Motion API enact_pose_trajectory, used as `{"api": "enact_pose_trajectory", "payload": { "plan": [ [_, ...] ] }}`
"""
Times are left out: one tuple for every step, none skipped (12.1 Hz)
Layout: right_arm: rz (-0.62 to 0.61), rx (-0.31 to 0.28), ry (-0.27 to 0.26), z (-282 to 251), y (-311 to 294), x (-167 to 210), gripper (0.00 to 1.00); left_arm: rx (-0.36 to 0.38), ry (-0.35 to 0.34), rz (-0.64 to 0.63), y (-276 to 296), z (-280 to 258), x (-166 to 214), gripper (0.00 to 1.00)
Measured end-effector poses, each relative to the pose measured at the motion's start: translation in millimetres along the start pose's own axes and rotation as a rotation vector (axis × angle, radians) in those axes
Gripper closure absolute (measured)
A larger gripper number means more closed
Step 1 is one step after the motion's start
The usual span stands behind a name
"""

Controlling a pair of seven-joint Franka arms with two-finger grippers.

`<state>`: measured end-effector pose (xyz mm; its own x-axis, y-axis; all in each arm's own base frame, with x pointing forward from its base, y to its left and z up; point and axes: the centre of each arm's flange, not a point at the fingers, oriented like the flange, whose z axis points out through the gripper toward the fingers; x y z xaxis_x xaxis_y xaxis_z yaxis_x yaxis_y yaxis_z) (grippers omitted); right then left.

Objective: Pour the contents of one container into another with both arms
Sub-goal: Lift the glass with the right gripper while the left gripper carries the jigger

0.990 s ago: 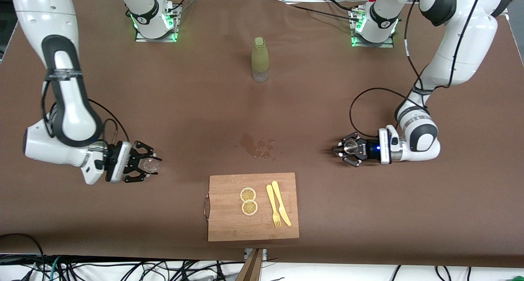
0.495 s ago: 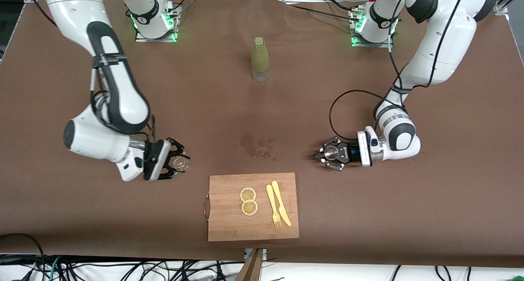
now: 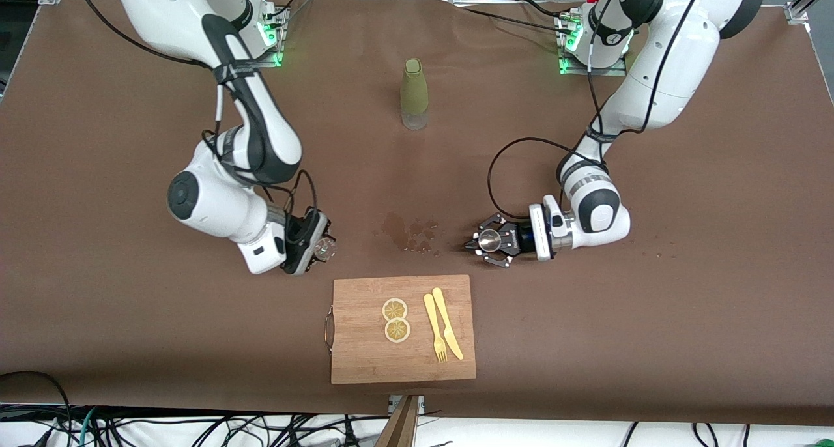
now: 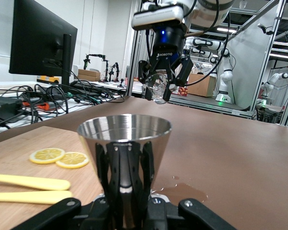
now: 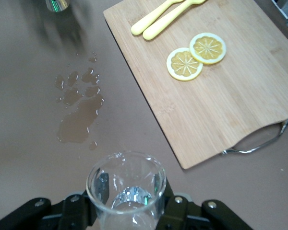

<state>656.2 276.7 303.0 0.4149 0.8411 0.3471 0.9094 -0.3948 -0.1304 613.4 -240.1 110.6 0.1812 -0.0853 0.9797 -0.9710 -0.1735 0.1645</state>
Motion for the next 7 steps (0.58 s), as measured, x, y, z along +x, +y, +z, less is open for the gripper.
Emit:
{"api": "enact_pose_trajectory", "payload": {
  "plan": [
    [0.001,-0.008,-0.015,1.8,-7.7,8.4,0.52,-0.003,0.004,-0.003,3.6,7.0,0.5,0.91],
    [0.002,-0.019,-0.032,3.5,-15.4,16.7,0.52,-0.003,0.005,-0.007,7.5,14.4,0.7,0.91],
    [0.003,-0.033,-0.048,4.4,-23.2,25.6,0.52,0.004,0.007,-0.013,11.2,22.0,0.7,0.91],
    [0.003,-0.049,-0.065,5.2,-31.5,34.8,0.52,0.008,0.013,-0.021,16.1,31.4,1.2,0.91],
    [0.004,-0.065,-0.083,6.7,-40.0,43.1,0.52,0.01,0.02,-0.028,21.7,41.2,1.7,0.91],
    [0.006,-0.077,-0.097,9.1,-48.7,50.5,0.52,0.012,0.027,-0.033,27.6,51.2,2.2,0.91],
    [0.007,-0.081,-0.104,11.9,-56.4,56.0,0.52,0.023,0.034,-0.037,32.9,60.6,2.4,0.91]
  ]
}}
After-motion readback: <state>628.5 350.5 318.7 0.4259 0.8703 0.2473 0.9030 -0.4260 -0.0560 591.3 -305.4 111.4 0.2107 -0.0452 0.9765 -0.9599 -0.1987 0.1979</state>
